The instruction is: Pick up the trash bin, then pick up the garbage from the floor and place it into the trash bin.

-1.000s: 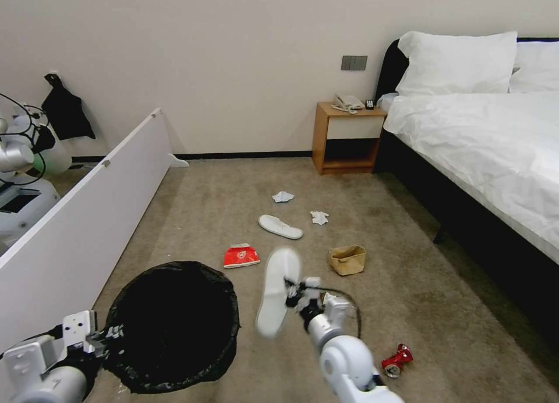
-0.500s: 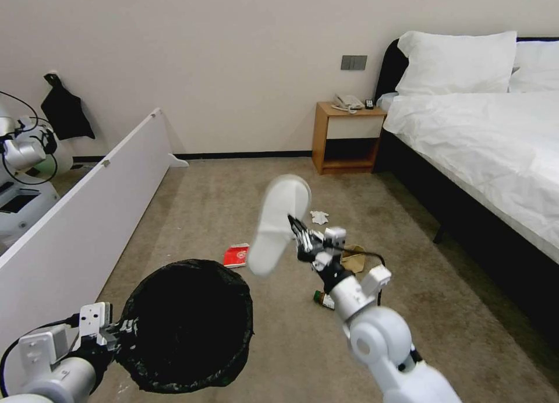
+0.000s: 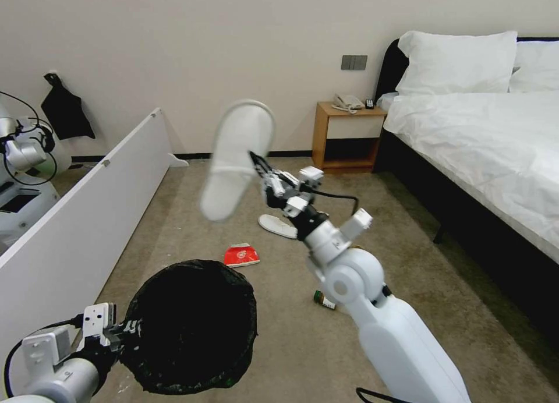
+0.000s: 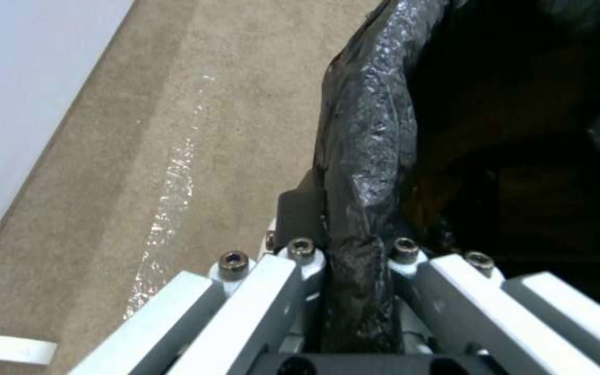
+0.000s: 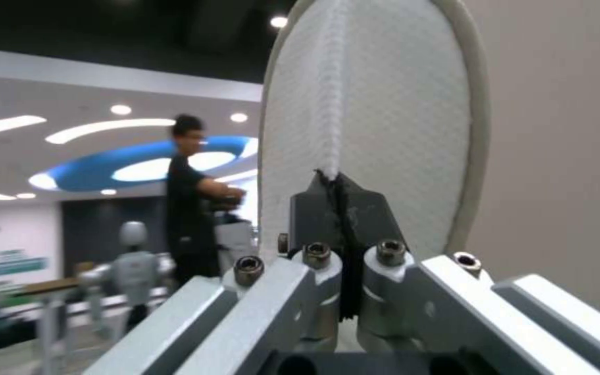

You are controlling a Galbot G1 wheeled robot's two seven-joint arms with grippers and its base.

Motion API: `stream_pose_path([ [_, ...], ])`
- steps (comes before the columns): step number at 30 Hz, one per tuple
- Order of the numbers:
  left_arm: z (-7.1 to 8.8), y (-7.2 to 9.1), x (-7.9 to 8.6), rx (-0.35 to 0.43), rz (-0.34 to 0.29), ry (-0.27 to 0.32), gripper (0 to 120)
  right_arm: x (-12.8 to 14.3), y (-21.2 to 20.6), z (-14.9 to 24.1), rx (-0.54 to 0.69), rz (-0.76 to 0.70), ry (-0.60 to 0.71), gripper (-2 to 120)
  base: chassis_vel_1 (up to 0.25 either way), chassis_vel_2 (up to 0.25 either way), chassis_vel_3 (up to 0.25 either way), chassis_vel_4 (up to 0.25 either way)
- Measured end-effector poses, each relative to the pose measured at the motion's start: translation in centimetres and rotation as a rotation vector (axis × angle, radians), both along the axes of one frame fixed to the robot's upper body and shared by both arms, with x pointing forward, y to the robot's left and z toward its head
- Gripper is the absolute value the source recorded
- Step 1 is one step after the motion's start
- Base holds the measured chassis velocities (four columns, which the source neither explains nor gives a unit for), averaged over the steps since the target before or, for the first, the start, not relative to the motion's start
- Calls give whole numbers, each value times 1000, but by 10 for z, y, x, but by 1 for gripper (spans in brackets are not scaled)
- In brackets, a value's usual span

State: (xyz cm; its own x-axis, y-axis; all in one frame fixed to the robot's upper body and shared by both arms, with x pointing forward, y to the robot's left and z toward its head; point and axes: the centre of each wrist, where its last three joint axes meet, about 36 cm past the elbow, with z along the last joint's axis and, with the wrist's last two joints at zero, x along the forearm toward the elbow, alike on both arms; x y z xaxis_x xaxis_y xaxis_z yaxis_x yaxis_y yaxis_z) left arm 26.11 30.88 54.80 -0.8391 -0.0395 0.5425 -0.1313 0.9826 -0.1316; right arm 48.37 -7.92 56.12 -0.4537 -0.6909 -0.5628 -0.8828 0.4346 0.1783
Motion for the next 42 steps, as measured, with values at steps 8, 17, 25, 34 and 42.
stream_pose_path([
  [8,-2,1,-3,1,1,12,3,-8,26,-6,-17,121,-44,0,0,0,0,0],
  [17,-1,2,-2,3,4,9,3,-34,25,-9,-57,232,-106,0,0,0,0,0],
  [25,2,2,-4,3,11,2,3,-49,-10,-20,-140,239,-128,0,0,0,0,0],
  [34,6,1,-5,2,12,-5,3,-55,-55,-47,-263,192,-115,0,0,0,0,0],
  [42,8,-2,-6,-6,6,-11,3,-59,-66,-90,-362,169,-88,0,0,0,0,0],
])
